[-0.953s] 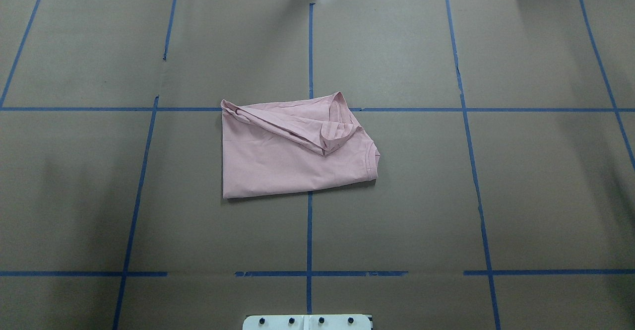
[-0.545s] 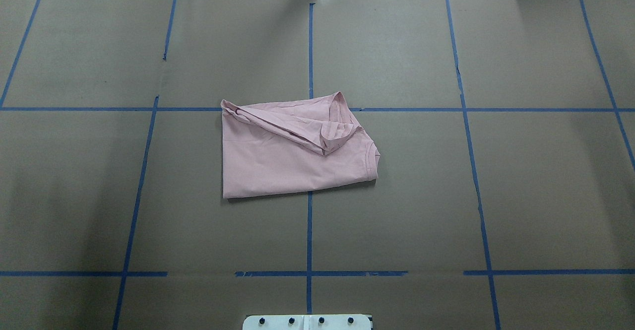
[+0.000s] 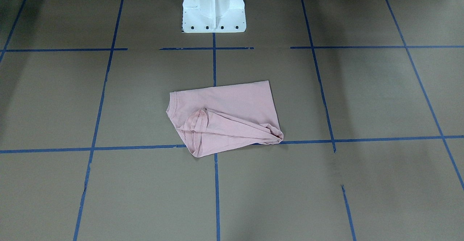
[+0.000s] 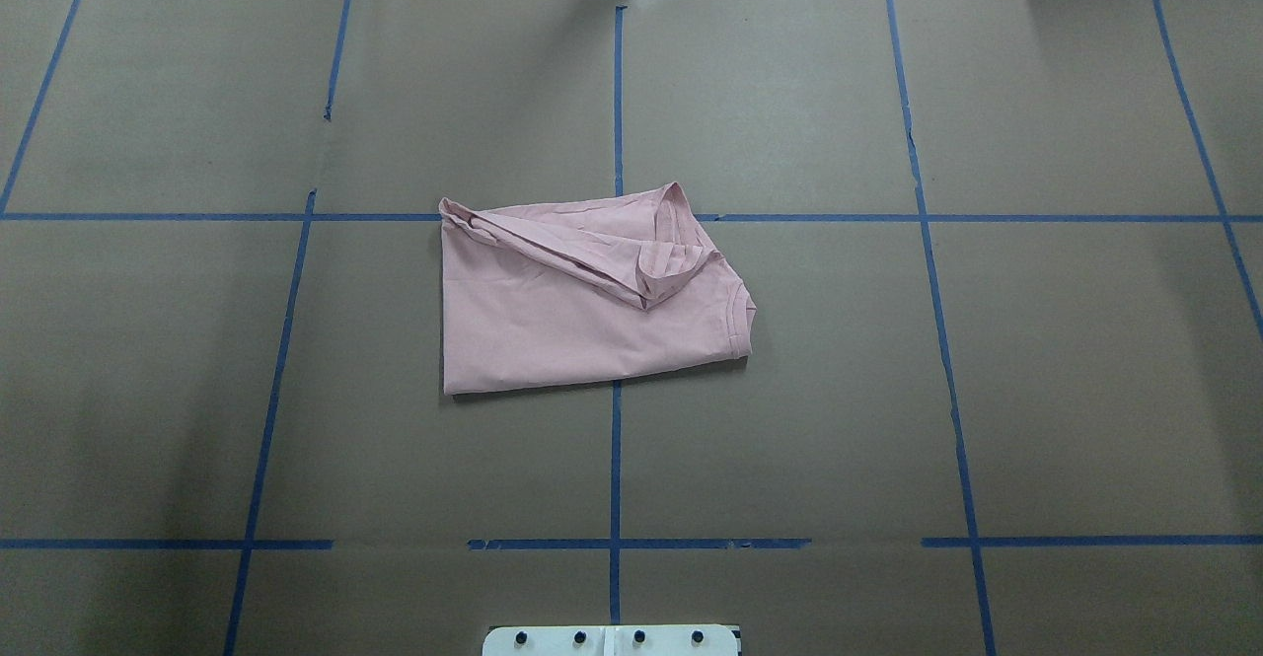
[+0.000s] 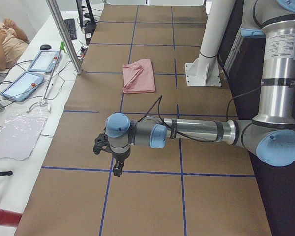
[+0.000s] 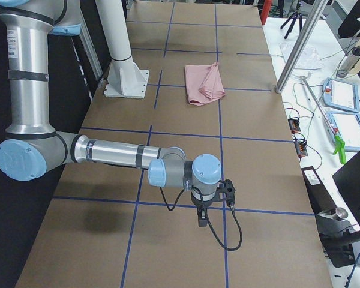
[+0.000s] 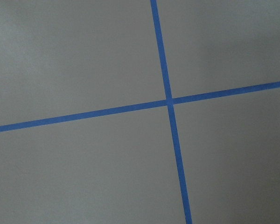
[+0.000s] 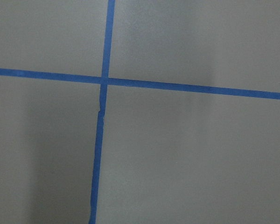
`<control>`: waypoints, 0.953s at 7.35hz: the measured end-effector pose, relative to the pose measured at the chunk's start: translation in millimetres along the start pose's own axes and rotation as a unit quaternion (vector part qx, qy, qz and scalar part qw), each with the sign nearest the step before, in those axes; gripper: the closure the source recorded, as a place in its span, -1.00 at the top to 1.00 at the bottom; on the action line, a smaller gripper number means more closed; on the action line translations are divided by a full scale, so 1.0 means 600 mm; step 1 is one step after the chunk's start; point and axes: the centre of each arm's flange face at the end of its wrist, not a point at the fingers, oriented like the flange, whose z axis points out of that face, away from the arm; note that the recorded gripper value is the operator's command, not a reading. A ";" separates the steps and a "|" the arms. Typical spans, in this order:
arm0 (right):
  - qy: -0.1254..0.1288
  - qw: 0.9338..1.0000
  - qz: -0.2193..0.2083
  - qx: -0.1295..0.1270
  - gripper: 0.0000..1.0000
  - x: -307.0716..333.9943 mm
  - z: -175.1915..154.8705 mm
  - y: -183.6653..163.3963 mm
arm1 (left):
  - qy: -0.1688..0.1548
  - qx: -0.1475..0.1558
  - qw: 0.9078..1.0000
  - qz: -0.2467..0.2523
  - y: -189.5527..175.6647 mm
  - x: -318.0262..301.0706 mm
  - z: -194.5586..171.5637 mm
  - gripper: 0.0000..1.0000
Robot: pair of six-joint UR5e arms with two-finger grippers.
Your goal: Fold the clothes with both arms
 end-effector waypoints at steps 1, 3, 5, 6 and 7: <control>-0.001 1.000 0.000 0.000 1.00 0.000 0.001 0.001 | 0.000 0.007 1.000 0.009 -0.004 0.009 -0.008 1.00; -0.001 1.000 -0.002 0.001 1.00 0.000 0.001 0.002 | -0.001 0.010 1.000 0.015 -0.009 0.017 -0.012 1.00; -0.001 1.000 -0.016 0.016 1.00 0.004 0.008 0.012 | 0.001 0.006 1.000 0.013 -0.005 0.018 -0.008 1.00; -0.003 0.999 -0.021 0.024 1.00 0.003 0.008 0.016 | 0.001 0.003 1.000 0.010 -0.003 0.016 -0.005 1.00; -0.004 0.999 -0.023 0.028 1.00 0.000 0.006 0.013 | 0.002 0.001 1.000 0.008 0.002 0.014 -0.002 1.00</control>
